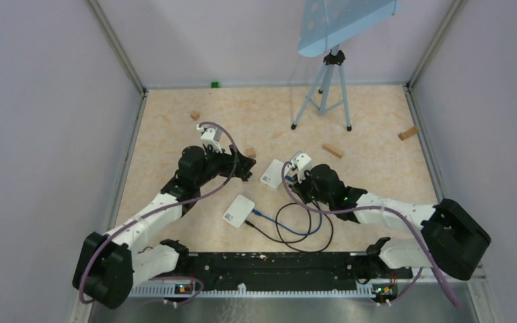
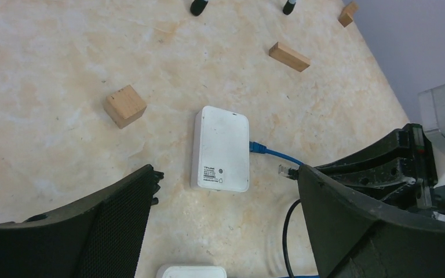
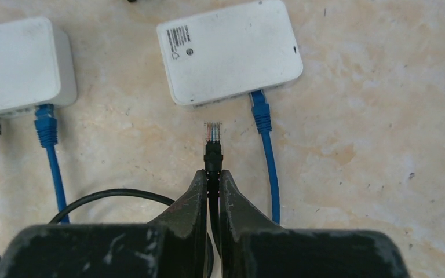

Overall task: Insert the plug into the switch port
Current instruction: Insert the connector into the switch port.

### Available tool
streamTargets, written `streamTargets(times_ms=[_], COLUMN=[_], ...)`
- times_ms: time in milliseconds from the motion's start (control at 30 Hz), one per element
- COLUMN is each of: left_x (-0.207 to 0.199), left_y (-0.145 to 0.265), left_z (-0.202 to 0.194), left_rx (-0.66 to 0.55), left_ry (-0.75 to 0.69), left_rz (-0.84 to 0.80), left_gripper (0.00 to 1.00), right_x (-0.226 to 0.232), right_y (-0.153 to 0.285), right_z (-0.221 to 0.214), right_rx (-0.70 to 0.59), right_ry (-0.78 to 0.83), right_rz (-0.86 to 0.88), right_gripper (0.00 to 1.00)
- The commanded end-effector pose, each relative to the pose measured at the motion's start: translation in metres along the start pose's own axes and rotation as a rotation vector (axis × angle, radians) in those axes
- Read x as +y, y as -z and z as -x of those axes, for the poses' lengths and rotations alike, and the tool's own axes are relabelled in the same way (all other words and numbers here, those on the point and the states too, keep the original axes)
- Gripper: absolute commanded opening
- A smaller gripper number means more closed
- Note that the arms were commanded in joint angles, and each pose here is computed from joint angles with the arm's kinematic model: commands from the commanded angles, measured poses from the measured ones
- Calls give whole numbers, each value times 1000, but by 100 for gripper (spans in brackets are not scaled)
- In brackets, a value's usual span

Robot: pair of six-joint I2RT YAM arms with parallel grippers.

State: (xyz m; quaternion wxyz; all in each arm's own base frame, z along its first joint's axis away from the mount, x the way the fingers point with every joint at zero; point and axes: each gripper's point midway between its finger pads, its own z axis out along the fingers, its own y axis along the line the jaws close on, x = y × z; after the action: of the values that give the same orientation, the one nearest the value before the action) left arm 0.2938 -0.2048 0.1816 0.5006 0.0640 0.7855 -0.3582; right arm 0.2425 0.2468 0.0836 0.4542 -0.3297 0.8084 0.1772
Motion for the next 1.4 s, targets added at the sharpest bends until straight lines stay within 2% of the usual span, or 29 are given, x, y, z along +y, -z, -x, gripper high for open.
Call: streamTargets(times_ms=[0,200,333,600,733,800,1000,1367], left_x=[-14,-3,0,4,12,17,26,12], left_y=[-21,-45,-56,-84,-99,-105,-109,-108], left_z=[2,-33,-43,-49,-56,-64,-93,-110], left_rx=[-14,114,127,153,167,192,258,306], left_ry=[-85,-83,-49,-9,4,20,46,66], left_rz=[-137,-178,-192,-205,-177,-172,-146,-202], left_gripper=[94,82,79,70,69,65,61,56], right_x=[5,4,-2,-8,-7,-6,-2,-1], right_y=[-18,-21,-16,-20,-26,-28,-28,-36], right_z=[9,-3,-4,-4,-4,-5,-13,-34], right_rx=[-75,-151,-219,-250,-245,-246,-229,-166], right_ry=[-43,-81,-90,-13,-11,-11,-15,-6], right_rz=[49,39,10,-17,-9,-6,15,22], right_gripper=[0,0,0,0,0,0,0,0])
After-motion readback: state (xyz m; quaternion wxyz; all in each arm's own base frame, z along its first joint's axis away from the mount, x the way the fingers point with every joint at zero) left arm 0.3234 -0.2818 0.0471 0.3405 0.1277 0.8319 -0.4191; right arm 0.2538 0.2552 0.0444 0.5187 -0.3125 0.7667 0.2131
